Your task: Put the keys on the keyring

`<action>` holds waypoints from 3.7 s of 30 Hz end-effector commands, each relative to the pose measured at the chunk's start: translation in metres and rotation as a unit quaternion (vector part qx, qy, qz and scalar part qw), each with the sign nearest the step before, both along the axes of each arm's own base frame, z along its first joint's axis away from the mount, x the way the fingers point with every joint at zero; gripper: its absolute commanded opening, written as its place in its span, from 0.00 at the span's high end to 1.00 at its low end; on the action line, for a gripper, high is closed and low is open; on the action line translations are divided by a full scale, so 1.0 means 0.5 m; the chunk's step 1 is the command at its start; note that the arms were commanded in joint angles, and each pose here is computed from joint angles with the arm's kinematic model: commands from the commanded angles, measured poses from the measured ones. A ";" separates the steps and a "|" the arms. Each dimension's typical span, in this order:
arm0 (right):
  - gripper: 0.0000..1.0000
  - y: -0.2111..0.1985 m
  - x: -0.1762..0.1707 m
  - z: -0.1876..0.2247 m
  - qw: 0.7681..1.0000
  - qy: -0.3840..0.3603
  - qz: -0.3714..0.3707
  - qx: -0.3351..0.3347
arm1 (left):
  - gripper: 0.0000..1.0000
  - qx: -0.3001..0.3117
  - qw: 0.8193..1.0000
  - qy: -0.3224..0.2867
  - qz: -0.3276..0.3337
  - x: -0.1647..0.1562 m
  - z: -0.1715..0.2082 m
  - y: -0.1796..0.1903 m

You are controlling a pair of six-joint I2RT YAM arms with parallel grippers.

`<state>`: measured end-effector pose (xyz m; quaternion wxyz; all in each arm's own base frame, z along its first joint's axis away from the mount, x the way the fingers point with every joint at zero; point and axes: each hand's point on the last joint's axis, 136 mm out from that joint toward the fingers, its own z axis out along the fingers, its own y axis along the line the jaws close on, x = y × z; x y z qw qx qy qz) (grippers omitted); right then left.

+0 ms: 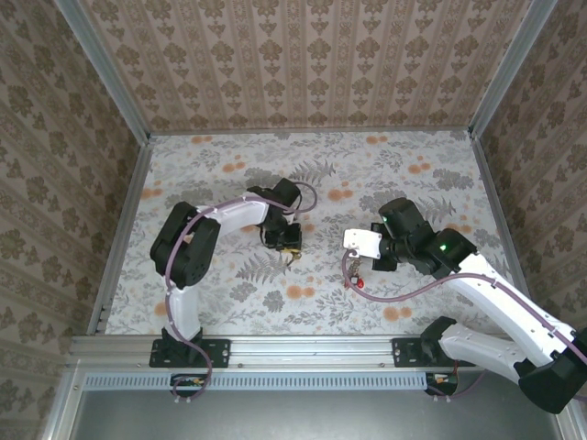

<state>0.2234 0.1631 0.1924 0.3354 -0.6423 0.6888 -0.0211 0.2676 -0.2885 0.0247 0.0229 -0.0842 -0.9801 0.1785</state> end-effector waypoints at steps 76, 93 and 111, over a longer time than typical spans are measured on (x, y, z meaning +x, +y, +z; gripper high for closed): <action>1.00 0.241 -0.056 0.073 0.925 0.171 0.206 0.268 | 1.00 -0.325 0.523 -0.517 -0.594 -0.258 0.425 -0.045; 1.00 0.235 -0.053 0.087 0.924 0.160 0.204 0.282 | 1.00 -0.318 0.527 -0.505 -0.605 -0.265 0.396 -0.034; 1.00 0.222 -0.030 0.121 0.917 0.111 0.189 0.333 | 1.00 -0.309 0.539 -0.535 -0.573 -0.234 0.401 -0.059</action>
